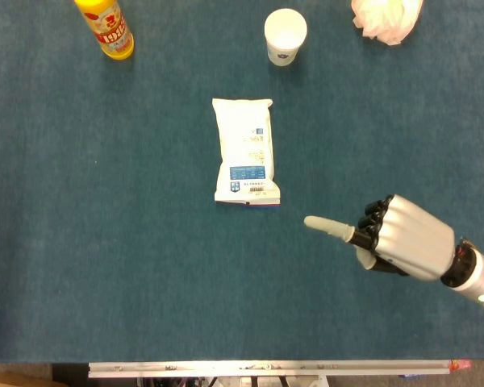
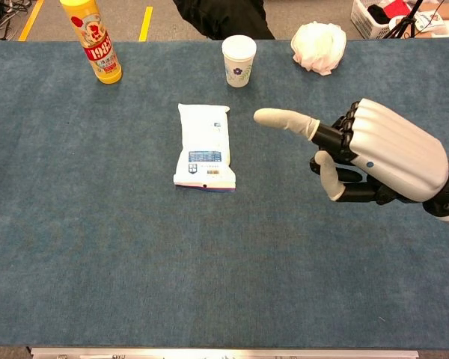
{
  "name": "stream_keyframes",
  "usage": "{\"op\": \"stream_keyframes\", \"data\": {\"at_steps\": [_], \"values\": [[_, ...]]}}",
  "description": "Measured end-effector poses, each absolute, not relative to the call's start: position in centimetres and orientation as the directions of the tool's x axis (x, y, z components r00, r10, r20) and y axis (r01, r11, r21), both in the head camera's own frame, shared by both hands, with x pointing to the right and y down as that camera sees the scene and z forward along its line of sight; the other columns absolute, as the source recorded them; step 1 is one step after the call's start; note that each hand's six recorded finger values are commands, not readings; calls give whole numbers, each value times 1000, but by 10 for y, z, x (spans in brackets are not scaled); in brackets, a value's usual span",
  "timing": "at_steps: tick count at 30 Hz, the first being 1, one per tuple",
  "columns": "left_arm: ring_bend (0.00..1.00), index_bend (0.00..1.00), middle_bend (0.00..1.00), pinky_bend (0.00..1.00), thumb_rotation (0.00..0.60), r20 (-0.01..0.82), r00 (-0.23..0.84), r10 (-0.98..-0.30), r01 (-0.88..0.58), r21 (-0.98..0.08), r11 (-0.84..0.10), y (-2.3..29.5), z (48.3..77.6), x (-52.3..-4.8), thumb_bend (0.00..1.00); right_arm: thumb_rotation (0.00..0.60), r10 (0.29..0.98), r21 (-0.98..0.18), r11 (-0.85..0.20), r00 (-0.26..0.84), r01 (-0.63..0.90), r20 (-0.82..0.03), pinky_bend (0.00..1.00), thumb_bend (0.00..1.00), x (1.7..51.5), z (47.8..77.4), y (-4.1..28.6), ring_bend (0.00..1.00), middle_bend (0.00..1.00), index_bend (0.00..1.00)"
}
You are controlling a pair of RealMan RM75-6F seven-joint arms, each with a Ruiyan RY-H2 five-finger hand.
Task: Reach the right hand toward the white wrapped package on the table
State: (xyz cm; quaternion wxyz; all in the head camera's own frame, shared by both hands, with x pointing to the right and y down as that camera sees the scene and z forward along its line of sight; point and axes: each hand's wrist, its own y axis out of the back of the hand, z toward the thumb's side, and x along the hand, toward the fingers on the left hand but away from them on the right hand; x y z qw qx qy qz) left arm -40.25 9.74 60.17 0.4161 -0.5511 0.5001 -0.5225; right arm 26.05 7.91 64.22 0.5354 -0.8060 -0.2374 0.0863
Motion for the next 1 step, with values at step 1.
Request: {"op": "stream_keyframes", "data": {"at_steps": [1], "values": [[137,234,248,67,600,160,-44,-986,-116,-981,-154,97,602,-402,472,600,479,-905,-311,870,292,116,1000,924,261,642,78,1000,1000,0]]}}
